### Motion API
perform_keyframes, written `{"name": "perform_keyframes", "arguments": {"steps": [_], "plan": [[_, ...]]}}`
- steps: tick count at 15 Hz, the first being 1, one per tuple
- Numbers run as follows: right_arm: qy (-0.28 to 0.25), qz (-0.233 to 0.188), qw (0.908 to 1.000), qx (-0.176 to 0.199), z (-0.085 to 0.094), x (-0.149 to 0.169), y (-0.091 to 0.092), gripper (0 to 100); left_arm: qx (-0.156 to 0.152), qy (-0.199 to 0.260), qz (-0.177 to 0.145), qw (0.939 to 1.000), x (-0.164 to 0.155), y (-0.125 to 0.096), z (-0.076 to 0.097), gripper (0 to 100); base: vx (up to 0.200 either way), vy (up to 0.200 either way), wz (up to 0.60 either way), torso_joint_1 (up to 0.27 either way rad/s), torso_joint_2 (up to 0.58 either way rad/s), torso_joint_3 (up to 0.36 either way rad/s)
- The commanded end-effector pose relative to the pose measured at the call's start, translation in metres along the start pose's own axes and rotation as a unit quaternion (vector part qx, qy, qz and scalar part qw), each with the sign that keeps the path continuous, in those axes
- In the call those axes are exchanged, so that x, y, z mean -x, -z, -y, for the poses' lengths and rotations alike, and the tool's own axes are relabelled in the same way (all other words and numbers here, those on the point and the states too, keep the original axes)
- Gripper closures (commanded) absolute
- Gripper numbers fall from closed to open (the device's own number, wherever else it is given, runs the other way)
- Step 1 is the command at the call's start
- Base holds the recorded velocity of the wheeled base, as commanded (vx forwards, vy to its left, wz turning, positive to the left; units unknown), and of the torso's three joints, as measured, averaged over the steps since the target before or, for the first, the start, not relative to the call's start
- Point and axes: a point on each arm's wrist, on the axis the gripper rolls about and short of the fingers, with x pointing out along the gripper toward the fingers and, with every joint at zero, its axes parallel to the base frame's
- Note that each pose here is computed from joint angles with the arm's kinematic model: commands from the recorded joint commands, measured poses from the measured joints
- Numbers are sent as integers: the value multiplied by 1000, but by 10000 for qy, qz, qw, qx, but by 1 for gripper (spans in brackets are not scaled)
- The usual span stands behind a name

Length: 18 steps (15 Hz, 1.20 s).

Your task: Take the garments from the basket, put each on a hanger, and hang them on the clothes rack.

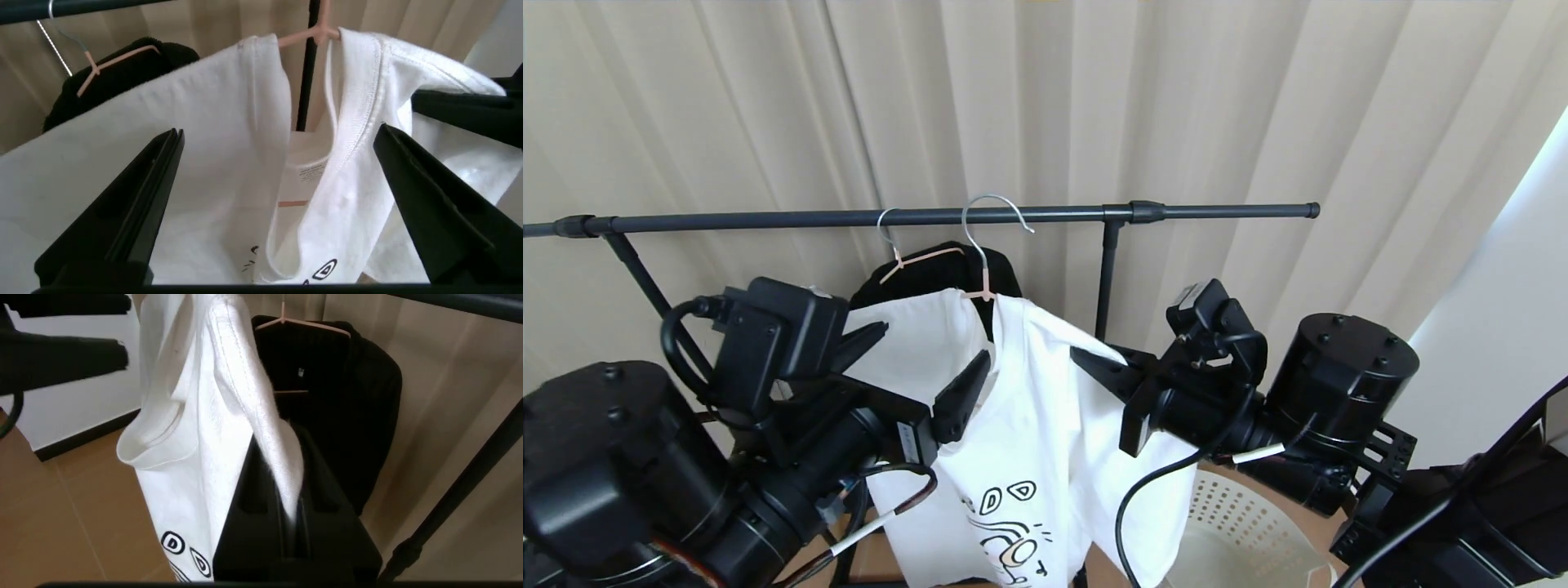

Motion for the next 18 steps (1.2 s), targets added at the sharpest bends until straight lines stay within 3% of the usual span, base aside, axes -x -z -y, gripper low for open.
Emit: {"name": "perform_keyframes", "arguments": {"steps": [1, 10, 14, 18], "plan": [[2, 95, 10000, 28, 4, 3, -1, 100, 32, 44, 367, 9993, 15, -17, -8, 0, 0, 0, 0, 0, 0, 0], [-78, 479, 9985, 255, 53, 42, -22, 100, 2, 213, 655, 9976, 20, -25, -36, 0, 0, 0, 0, 0, 0, 0], [-318, 419, 9980, 339, 82, 67, -21, 100, 46, 493, 487, 9976, 17, -13, -52, 0, 0, 0, 0, 0, 0, 0], [-533, 428, 9968, 414, 95, 83, -24, 100, 123, 785, 167, 9967, 11, 3, -61, 0, 0, 0, 0, 0, 0, 0]]}}
